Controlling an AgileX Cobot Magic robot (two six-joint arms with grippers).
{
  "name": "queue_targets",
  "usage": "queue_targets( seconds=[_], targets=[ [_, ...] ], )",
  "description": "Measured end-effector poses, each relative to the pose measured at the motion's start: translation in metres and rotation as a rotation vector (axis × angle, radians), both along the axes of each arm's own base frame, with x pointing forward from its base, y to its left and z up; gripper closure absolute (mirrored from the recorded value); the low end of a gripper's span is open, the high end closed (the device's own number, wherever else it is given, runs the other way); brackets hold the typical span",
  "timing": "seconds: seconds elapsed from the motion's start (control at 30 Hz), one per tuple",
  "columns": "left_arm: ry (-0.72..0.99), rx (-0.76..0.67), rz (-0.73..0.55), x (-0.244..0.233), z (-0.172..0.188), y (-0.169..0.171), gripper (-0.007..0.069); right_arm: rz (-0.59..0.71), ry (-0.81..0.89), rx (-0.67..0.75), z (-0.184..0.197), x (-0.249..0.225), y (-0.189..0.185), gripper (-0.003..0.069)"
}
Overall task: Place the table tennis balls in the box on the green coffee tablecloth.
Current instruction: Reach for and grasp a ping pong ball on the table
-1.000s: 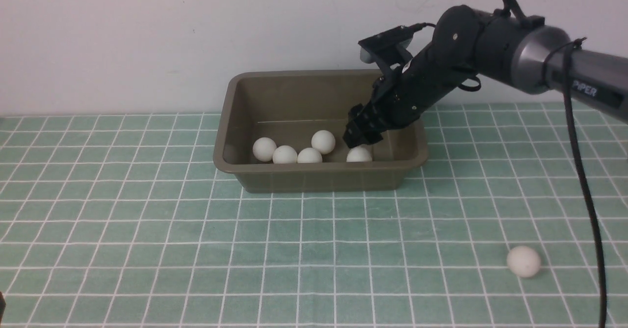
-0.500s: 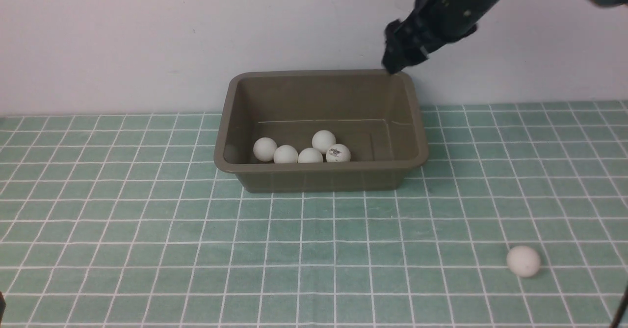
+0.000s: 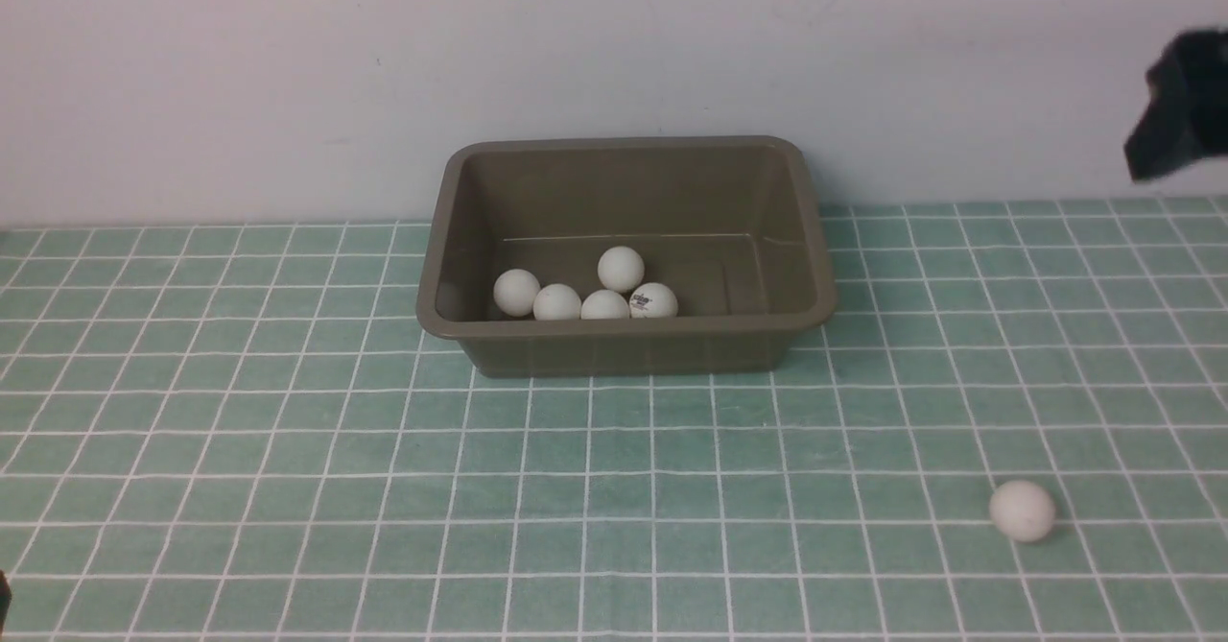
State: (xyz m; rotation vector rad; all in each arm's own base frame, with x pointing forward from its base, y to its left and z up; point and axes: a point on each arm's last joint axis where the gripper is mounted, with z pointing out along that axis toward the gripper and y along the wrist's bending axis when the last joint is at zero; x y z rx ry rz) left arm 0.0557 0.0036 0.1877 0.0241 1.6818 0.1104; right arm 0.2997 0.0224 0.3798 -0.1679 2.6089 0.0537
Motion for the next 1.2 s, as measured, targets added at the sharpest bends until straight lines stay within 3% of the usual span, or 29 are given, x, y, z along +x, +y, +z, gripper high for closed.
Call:
queue_targets(
  seconds=[0.27,0.57,0.9,1.2],
  targets=[
    [0.0,0.0,0.0,0.0,0.0,0.0,0.0633,0.017,0.074,0.05,-0.097,-0.008,0.005,0.0132],
    [0.0,0.0,0.0,0.0,0.0,0.0,0.0633,-0.001,0.195,0.072,-0.159,0.011,0.009,0.0132],
    [0.0,0.0,0.0,0.0,0.0,0.0,0.0633,0.059,0.293,0.064,-0.194,0.019,0.025,0.0134],
    [0.0,0.0,0.0,0.0,0.0,0.0,0.0633,0.056,0.34,0.06,-0.199,0.017,0.025,0.0175]
  ],
)
